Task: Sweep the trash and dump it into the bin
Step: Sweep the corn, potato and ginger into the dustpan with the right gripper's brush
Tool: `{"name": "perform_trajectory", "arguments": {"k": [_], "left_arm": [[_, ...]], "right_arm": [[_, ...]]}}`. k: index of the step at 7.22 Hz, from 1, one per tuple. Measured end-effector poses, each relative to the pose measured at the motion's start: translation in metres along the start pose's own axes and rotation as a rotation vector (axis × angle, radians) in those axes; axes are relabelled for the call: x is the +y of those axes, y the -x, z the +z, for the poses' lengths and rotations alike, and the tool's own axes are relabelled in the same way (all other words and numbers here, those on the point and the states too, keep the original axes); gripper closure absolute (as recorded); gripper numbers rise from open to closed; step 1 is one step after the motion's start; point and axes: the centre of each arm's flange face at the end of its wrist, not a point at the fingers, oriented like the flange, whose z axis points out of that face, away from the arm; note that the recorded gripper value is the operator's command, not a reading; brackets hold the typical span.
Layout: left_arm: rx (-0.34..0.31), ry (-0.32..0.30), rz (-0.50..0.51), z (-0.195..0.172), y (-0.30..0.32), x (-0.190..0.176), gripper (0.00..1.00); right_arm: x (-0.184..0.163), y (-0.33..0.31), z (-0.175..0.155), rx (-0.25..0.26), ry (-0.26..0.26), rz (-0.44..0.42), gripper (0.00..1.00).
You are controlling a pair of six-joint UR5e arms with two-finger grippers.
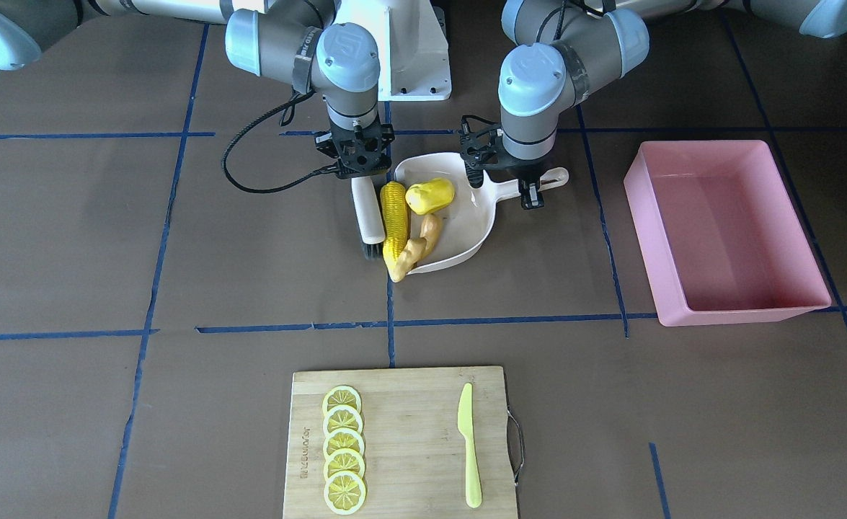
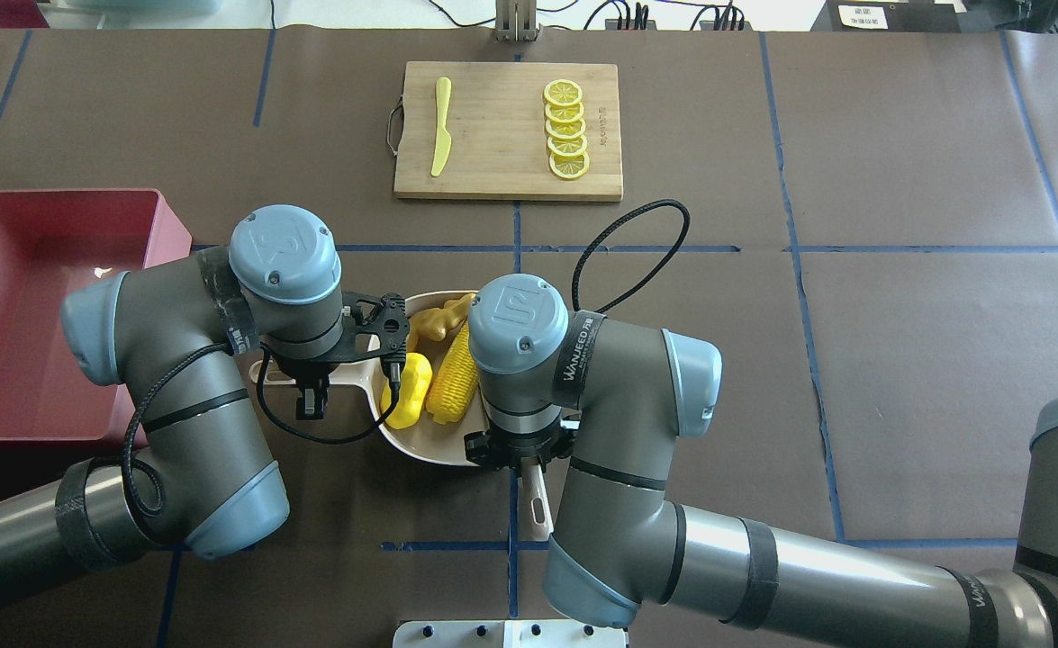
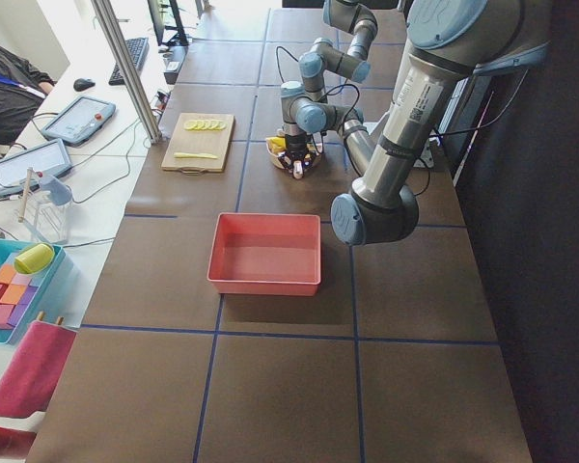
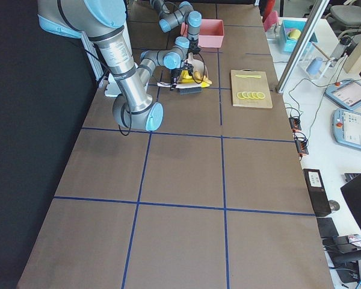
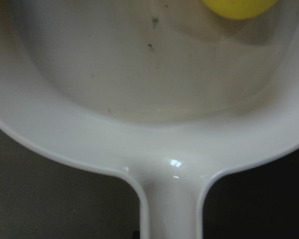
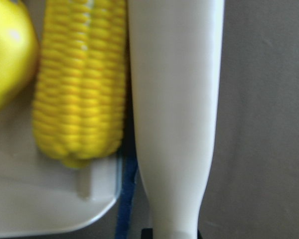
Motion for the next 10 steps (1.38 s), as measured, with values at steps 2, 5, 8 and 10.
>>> {"name": "perform_trajectory", "arguments": {"k": [2, 5, 8, 10], "left_arm": [[0.003, -0.001, -0.002, 0.001, -0.003, -0.003, 1.00], [0.007, -0.006, -0.002, 0.001, -0.003, -0.003, 1.00], [0.003, -0.022, 0.007, 0.000, -0.003, -0.004, 1.00], [-0.010, -0.060, 0.019, -0.002, -0.001, -0.006, 1.00]], "right_arm": [[0.002, 0.015, -0.008, -0.015, -0.003, -0.013, 1.00], [0.002, 0.012, -0.018, -0.028, -0.009, -0.013, 1.00], [0.003, -0.012, -0.024, -0.022, -0.015, 0.002, 1.00], [0.000, -0.024, -0.031, -0.026, -0.026, 0.010, 1.00]]}}
